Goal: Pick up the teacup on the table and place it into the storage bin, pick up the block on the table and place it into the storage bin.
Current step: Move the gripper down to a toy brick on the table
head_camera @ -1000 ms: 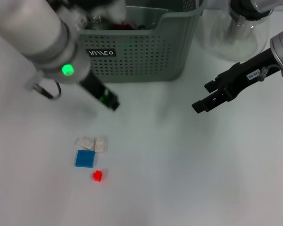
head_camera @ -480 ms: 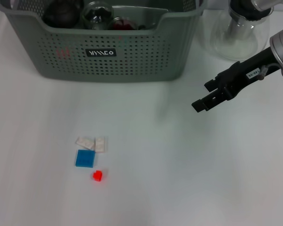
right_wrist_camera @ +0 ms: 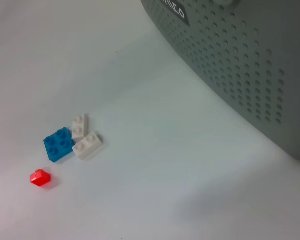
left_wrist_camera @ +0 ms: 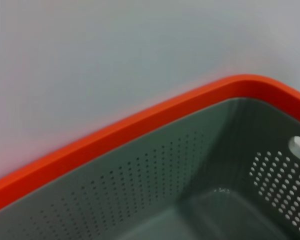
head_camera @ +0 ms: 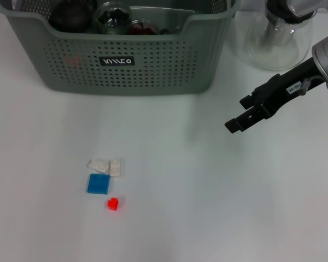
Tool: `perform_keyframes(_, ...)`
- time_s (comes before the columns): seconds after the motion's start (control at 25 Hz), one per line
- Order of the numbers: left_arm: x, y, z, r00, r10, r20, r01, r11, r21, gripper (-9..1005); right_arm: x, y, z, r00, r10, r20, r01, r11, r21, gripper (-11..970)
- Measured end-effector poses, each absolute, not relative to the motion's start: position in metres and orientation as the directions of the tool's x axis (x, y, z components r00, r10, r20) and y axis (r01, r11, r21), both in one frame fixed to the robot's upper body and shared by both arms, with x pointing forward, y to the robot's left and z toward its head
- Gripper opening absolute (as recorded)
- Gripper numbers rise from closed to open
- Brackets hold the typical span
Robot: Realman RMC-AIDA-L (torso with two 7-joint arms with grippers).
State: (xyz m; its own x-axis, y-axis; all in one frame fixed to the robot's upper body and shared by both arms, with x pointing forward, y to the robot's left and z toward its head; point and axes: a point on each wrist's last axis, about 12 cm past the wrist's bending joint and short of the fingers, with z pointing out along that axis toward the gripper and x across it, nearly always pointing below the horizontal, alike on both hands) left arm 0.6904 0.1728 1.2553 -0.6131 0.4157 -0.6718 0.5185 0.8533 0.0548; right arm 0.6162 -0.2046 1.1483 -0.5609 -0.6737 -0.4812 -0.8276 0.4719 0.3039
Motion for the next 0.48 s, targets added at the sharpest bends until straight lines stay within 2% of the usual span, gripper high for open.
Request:
perform_keyframes(0.04, 0.69, 0.173, 1.256, -0.609, 0.416, -0.675, 0.521, 0.852, 0.056, 643, 0.616, -0.205, 1.148, -0.56, -0.674, -0.481, -0.828, 0.471, 0.303, 928)
perform_keyframes(0.16, 0.682, 0.179, 1.267, -0.591, 0.41, -0.695, 0.538, 0.842, 0.039, 702, 0.617, -0.205, 1.149, -0.555, -0.677, -0.483, -0.832, 0.468, 0.299, 928)
perform_keyframes(0.28, 0.658, 0.191, 1.292, -0.535, 0.384, -0.752, 0.598, 0.802, -0.016, 761, 0.617, -0.205, 1.149, -0.552, -0.679, -0.484, -0.833, 0.466, 0.297, 927)
perform_keyframes(0.4, 0.615, 0.205, 1.316, -0.416, 0.384, -0.824, 0.75, 0.658, -0.072, 821, 0.617, -0.205, 1.149, -0.552, -0.678, -0.484, -0.833, 0.467, 0.297, 927)
perform_keyframes(0.48, 0.584, 0.212, 1.324, -0.311, 0.412, -0.856, 0.852, 0.521, -0.06, 860, 0.617, -0.205, 1.149, -0.553, -0.677, -0.485, -0.833, 0.467, 0.298, 927)
